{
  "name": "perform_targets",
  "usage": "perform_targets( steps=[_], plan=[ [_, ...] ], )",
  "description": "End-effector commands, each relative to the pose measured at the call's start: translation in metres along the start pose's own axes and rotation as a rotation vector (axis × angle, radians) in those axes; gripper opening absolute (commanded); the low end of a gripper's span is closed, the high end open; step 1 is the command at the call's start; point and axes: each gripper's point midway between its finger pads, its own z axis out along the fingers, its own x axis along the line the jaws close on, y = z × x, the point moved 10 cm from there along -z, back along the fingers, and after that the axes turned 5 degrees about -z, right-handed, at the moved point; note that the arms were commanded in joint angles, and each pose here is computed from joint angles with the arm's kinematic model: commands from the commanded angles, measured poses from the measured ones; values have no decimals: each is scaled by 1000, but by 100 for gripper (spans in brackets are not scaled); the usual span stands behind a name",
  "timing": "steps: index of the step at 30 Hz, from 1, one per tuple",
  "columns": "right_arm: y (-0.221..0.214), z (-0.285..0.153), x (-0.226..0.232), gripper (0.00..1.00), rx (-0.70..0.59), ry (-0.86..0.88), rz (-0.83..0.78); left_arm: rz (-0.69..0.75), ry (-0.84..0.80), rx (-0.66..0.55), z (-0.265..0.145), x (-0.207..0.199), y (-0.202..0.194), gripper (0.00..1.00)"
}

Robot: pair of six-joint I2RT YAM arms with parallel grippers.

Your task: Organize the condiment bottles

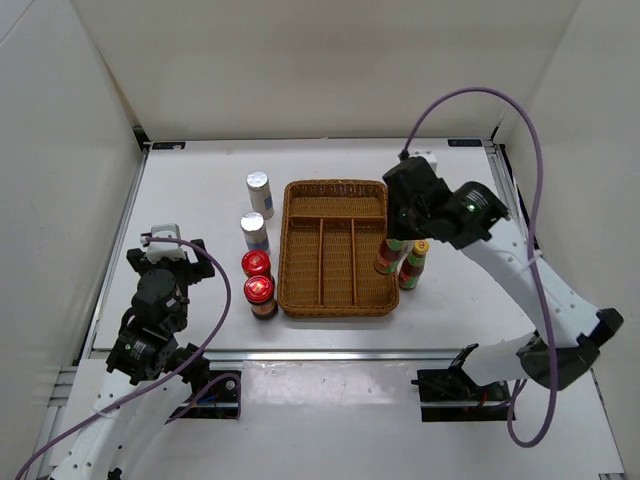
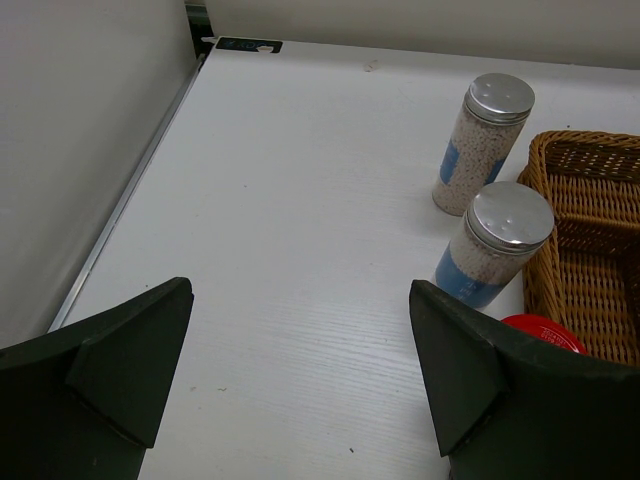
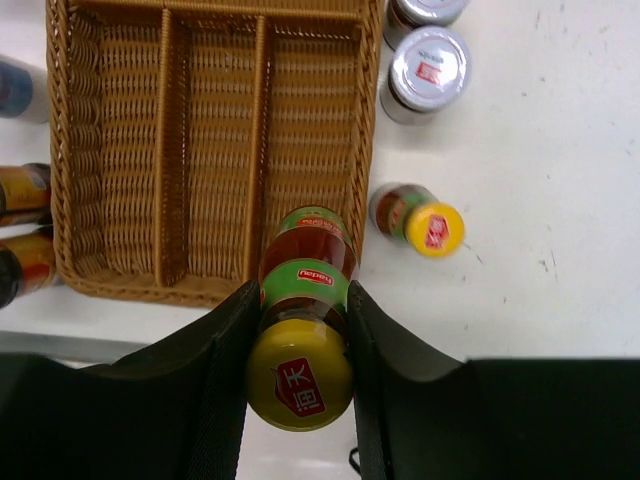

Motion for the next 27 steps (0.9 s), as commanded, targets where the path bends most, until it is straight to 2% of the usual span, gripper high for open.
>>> perform_targets(
  steps=[1,8,11,17,18,20,21,22,25,27],
  plan=[
    [32,12,16,0,-154,17,-3,-4,19,-13,0,2,1,100],
    [35,68,28,0,-173,-39,-29,-4,19,-13,0,2,1,100],
    [29,102,32,0,-133,-20,-17,-9,18,-20,0,1,2,100],
    [24,142,34,2,-78,-34,-32,5,19,-13,1,1,-1,100],
    [25,143,32,13,-74,-32,-26,5,19,-13,1,1,-1,100],
    [24,148,34,22,-69,-34,-28,5,19,-13,1,1,-1,100],
    [22,150,33,31,-61,-37,-31,5,19,-13,1,1,-1,100],
    [20,149,36,58,-61,-30,-39,5,19,-13,1,1,-1,100],
    [24,135,37,88,-91,-19,-36,10,20,-5,2,1,-2,100],
    [28,120,35,94,-112,-30,-37,10,20,-5,2,1,-2,100]
  ],
)
